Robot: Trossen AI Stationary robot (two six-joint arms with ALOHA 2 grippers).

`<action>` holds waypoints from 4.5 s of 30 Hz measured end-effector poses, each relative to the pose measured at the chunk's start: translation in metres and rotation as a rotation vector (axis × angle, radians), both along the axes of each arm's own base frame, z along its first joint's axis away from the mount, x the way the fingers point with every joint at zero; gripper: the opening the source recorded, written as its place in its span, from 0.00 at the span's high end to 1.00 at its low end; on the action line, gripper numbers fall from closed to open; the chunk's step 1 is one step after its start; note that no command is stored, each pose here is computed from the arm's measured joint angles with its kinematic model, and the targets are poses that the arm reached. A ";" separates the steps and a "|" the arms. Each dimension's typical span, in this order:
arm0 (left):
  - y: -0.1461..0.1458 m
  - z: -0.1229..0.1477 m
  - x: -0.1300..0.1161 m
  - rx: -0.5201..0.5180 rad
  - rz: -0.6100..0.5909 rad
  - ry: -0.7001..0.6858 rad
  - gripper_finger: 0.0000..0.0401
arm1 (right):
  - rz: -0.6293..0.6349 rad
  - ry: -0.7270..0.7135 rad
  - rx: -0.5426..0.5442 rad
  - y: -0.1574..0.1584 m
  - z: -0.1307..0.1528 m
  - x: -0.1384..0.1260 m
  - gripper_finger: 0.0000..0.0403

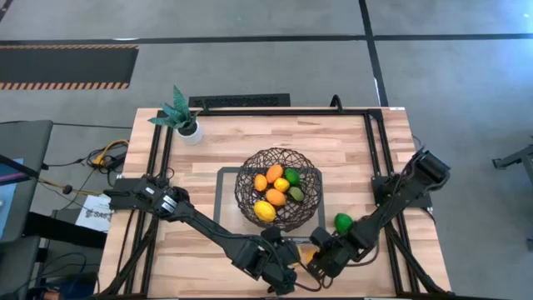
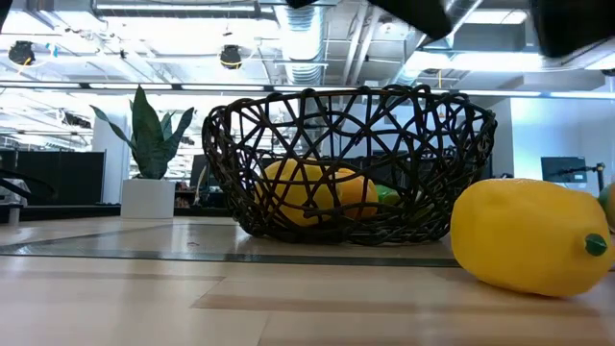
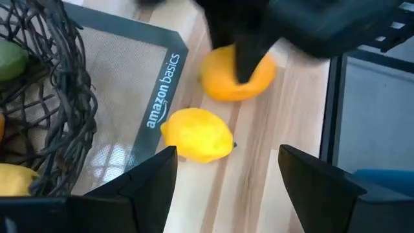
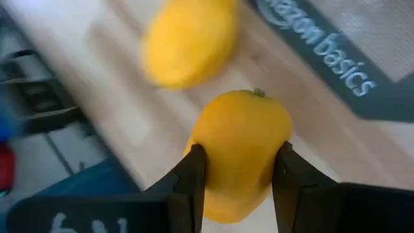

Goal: Build produce basket
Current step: Put the right lemon into the basket, then put the lemon into the basket

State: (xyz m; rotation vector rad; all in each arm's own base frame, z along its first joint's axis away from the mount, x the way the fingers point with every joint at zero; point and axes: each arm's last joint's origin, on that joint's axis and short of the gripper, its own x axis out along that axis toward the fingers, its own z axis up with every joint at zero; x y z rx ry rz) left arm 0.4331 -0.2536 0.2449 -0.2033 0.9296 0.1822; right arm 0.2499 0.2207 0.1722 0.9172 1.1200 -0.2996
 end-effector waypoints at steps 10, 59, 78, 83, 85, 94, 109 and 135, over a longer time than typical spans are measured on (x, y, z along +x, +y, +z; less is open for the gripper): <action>0.001 -0.002 -0.003 0.004 -0.010 0.046 0.36 | 0.071 -0.248 -0.104 -0.006 0.127 -0.014 0.70; -0.003 0.010 -0.052 0.122 0.113 0.251 0.36 | 0.113 0.199 -0.388 -0.065 0.137 0.034 0.41; 0.003 0.011 -0.047 0.230 -0.035 0.254 0.36 | -0.145 0.213 -0.435 0.023 0.042 0.047 0.99; 0.003 0.011 -0.048 0.219 -0.047 0.270 0.36 | -0.081 0.193 -0.393 0.027 0.020 0.067 0.99; 0.003 0.010 -0.049 0.224 -0.047 0.279 0.36 | -0.078 0.189 -0.384 0.028 0.017 0.070 0.99; 0.005 0.010 -0.050 0.231 -0.046 0.297 0.36 | -0.074 0.173 -0.363 0.035 0.013 0.070 1.00; 0.007 0.010 -0.049 0.224 -0.034 0.299 0.36 | -0.048 0.177 -0.406 0.021 0.014 0.078 1.00; 0.010 0.010 -0.048 0.204 -0.009 0.322 0.36 | -0.219 -0.067 -0.325 0.022 -0.020 0.088 1.00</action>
